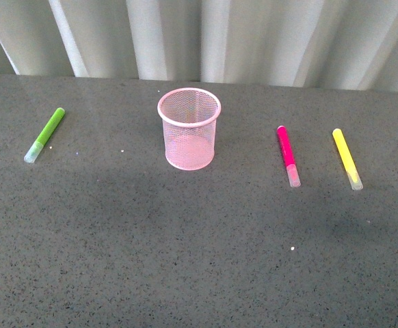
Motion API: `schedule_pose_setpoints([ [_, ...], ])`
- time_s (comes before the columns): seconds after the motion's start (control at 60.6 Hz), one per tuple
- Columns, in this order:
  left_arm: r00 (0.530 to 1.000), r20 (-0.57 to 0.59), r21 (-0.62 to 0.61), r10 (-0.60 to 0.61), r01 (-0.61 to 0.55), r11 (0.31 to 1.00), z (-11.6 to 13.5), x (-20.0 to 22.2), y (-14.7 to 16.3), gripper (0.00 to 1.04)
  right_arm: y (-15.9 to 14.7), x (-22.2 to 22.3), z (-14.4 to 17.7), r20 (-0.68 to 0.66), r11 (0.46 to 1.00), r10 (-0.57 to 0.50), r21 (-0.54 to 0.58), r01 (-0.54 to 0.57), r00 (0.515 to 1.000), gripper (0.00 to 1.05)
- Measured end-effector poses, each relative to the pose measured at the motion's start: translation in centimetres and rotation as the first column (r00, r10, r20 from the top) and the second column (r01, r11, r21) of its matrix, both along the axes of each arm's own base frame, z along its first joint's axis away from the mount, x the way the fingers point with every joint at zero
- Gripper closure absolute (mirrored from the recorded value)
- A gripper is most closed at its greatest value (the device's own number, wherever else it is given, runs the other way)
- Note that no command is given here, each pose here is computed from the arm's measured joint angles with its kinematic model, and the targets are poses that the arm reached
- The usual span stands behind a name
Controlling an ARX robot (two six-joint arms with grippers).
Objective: Insert purple and pink pens into pink cup
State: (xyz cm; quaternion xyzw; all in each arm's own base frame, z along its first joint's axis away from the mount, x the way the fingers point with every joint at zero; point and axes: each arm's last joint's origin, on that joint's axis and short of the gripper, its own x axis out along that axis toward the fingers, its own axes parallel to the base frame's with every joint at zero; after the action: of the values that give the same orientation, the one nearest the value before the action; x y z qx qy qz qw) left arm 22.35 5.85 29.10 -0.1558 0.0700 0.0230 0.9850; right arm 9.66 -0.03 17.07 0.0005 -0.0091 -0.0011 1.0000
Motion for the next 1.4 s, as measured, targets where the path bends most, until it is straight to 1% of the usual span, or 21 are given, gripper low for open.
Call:
schedule_pose_setpoints([
  [0.066,1.0,-0.011,-0.02,-0.013,0.012,1.0,-0.3,0.3,-0.2,0.92,0.0,0.0,0.0,0.0,1.0,0.0,0.0,0.0,1.0,0.07],
  [0.198,0.995,-0.038,-0.084,-0.095,0.092,0.992,-1.3,1.8,-1.3,0.92,0.0,0.0,0.0,0.0,1.0,0.0,0.0,0.0,1.0,0.07],
  [0.346,0.98,-0.07,-0.161,-0.186,0.173,0.972,-2.4,4.8,-3.6,0.92,0.0,0.0,0.0,0.0,1.0,0.0,0.0,0.0,1.0,0.07],
  [0.528,0.971,-0.042,-0.206,-0.236,0.223,0.953,-3.4,7.4,-6.8,0.92,0.0,0.0,0.0,0.0,1.0,0.0,0.0,0.0,1.0,0.07],
  [0.676,0.957,0.015,-0.255,-0.288,0.283,0.925,-4.7,9.3,-9.5,0.92,0.0,0.0,0.0,0.0,1.0,0.0,0.0,0.0,1.0,0.07],
  [0.924,0.953,0.07,-0.346,-0.296,0.301,0.889,-8.3,11.3,-14.1,0.92,0.0,0.0,0.0,0.0,1.0,0.0,0.0,0.0,1.0,0.07],
  [1.088,0.949,0.117,-0.369,-0.292,0.314,0.875,-10.4,12.4,-16.8,0.92,0.0,0.0,0.0,0.0,1.0,0.0,0.0,0.0,1.0,0.07],
  [1.27,0.942,0.186,-0.362,-0.279,0.33,0.872,-12.6,13.6,-18.1,0.92,0.0,0.0,0.0,0.0,1.0,0.0,0.0,0.0,1.0,0.07],
  [1.402,0.94,0.213,-0.353,-0.267,0.329,0.876,-14.6,14.6,-18.5,0.92,0.0,0.0,0.0,0.0,1.0,0.0,0.0,0.0,1.0,0.07],
])
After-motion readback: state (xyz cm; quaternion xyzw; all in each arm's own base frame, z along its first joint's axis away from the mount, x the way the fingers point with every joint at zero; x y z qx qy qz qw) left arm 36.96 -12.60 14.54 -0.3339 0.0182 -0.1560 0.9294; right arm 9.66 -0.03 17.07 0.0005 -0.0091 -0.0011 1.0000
